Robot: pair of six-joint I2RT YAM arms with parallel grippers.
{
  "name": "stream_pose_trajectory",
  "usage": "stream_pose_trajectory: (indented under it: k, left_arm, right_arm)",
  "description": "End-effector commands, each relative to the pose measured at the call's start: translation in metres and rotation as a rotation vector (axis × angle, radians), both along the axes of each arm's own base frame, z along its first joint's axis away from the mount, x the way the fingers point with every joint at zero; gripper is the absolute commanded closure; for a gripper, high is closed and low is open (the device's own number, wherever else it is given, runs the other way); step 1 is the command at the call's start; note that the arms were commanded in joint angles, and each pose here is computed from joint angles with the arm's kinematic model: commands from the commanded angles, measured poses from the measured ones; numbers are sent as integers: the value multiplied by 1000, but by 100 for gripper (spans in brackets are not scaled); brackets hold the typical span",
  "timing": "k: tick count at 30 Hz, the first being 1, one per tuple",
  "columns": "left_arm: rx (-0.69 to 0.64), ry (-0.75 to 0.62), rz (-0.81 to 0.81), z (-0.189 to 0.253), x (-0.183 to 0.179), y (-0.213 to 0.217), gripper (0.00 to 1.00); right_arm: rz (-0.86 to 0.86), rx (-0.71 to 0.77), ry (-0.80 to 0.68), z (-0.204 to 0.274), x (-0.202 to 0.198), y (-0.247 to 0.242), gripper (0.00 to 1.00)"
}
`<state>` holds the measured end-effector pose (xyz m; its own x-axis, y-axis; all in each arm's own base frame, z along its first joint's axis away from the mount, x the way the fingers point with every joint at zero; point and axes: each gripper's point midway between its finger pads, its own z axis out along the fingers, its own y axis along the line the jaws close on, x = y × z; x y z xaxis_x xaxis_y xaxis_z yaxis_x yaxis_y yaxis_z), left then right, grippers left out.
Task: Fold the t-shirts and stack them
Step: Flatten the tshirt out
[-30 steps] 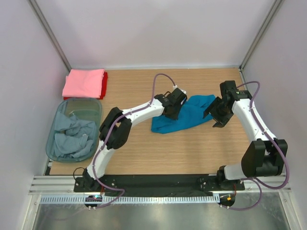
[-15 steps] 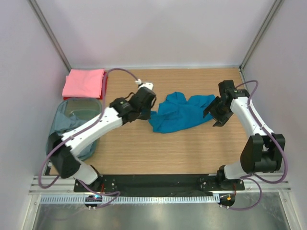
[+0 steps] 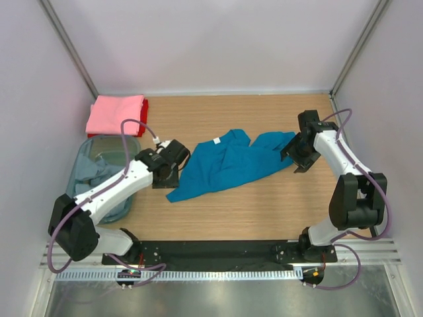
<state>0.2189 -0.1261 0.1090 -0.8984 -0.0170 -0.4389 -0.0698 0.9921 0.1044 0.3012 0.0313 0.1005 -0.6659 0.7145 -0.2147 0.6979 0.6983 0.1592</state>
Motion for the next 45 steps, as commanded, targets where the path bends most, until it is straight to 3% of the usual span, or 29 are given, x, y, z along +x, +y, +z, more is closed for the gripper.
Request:
stream_pose_trajectory:
  k: [1, 3, 6, 15, 20, 26, 31, 37, 45]
  left_arm:
    - [-84, -73, -15, 29, 19, -18, 51]
    - [-170, -108, -68, 39, 38, -41, 45]
    - [-271, -101, -93, 45, 70, -62, 44]
    - [-300, 45, -106, 1, 152, -82, 49]
    - [-256, 116, -125, -8, 140, -74, 49]
    - [-257, 237, -153, -22, 70, -49, 49]
    - [-262, 254, -146, -40, 37, -35, 46]
    - [-250, 279, -157, -57, 43, -38, 45]
    - [-265, 302, -166, -71, 53, -47, 45]
  right_arm:
    - [-15, -23, -50, 10, 11, -4, 33]
    - [-6, -23, -62, 14, 11, -4, 33]
    - [28, -20, -65, 15, 14, -3, 33]
    - [75, -34, -88, 28, 47, -3, 33]
    - [112, 10, -42, 15, 46, 6, 33]
    - [138, 66, 15, -10, 23, 15, 33]
    - [136, 37, -6, -29, 30, 10, 30]
    - [45, -77, -20, -23, 49, -14, 30]
    - [-113, -59, -21, -25, 67, -28, 29]
